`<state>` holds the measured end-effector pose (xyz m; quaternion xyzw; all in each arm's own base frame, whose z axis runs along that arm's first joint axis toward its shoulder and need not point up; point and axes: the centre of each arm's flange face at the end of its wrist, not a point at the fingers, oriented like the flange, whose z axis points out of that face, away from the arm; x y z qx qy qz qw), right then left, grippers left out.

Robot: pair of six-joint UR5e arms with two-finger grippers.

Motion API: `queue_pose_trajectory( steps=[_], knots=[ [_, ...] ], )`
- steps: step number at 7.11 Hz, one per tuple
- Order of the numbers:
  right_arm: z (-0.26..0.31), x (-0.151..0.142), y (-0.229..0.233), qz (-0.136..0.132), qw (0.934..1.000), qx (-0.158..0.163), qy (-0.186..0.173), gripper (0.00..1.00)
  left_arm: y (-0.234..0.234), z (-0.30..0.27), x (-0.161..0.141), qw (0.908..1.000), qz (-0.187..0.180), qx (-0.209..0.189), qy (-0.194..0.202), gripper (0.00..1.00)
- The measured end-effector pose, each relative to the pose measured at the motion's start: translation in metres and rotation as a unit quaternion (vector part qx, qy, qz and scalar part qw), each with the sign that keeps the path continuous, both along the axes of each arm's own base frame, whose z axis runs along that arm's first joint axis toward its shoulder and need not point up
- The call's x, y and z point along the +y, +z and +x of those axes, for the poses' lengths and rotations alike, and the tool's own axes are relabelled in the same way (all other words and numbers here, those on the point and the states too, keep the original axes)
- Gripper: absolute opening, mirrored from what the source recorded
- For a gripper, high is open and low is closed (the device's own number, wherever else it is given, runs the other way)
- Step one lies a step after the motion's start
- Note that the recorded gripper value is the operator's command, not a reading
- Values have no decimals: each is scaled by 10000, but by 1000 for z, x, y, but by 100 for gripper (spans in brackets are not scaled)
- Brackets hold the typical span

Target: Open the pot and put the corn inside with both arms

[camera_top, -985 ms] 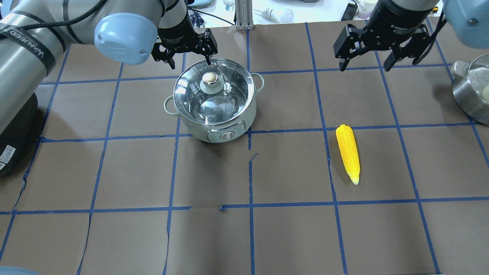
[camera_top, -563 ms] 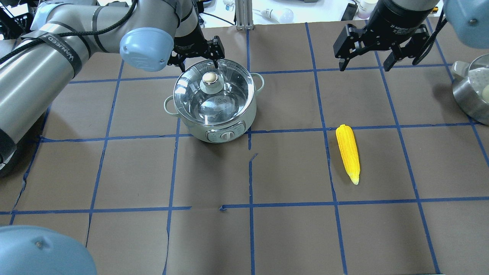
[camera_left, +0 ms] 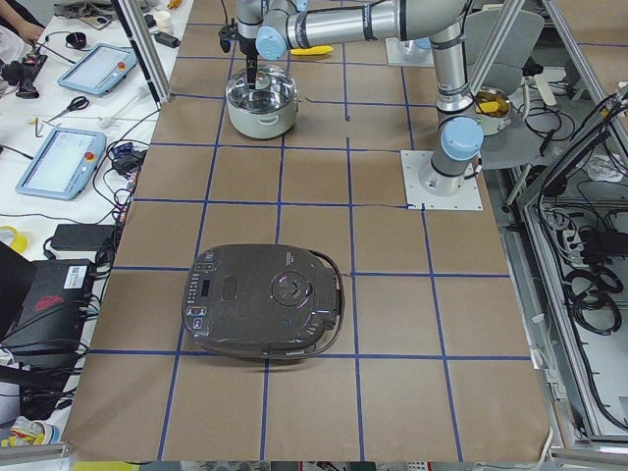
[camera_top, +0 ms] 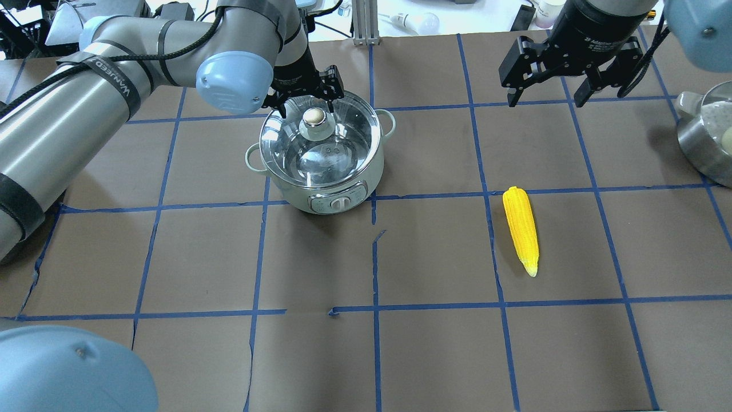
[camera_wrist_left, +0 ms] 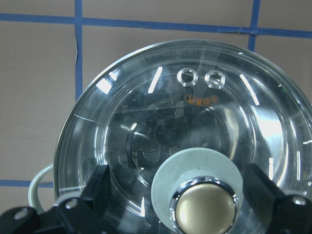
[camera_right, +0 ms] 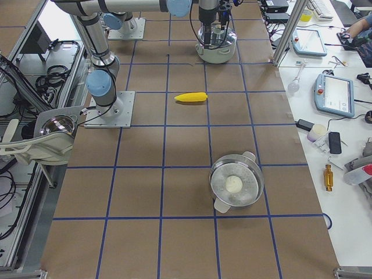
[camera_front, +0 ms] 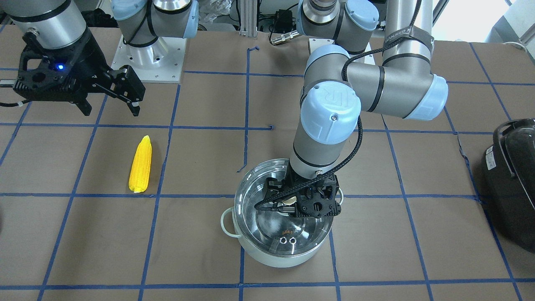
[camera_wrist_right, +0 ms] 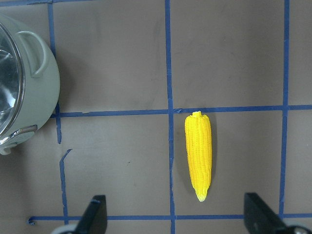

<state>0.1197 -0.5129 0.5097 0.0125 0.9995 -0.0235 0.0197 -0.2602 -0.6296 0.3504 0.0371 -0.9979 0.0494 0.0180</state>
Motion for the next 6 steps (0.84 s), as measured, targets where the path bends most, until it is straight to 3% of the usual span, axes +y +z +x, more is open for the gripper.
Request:
queue_pose_trajectory(
  steps=[1, 3, 4, 6],
  knots=[
    [0, 0, 0, 5, 10000, 19, 0, 100, -2, -2, 1, 10000, 32, 5, 4, 89],
    [-1, 1, 1, -3, 10000, 36, 0, 100, -9, -5, 7, 9999, 151, 41, -12, 69],
    [-1, 1, 1, -5, 10000, 39, 1, 100, -11, -6, 8, 9998, 187, 51, -15, 54],
    [-1, 1, 1, -8, 10000, 43, -1, 100, -11, -6, 10, 9998, 200, 53, 8, 50]
  ],
)
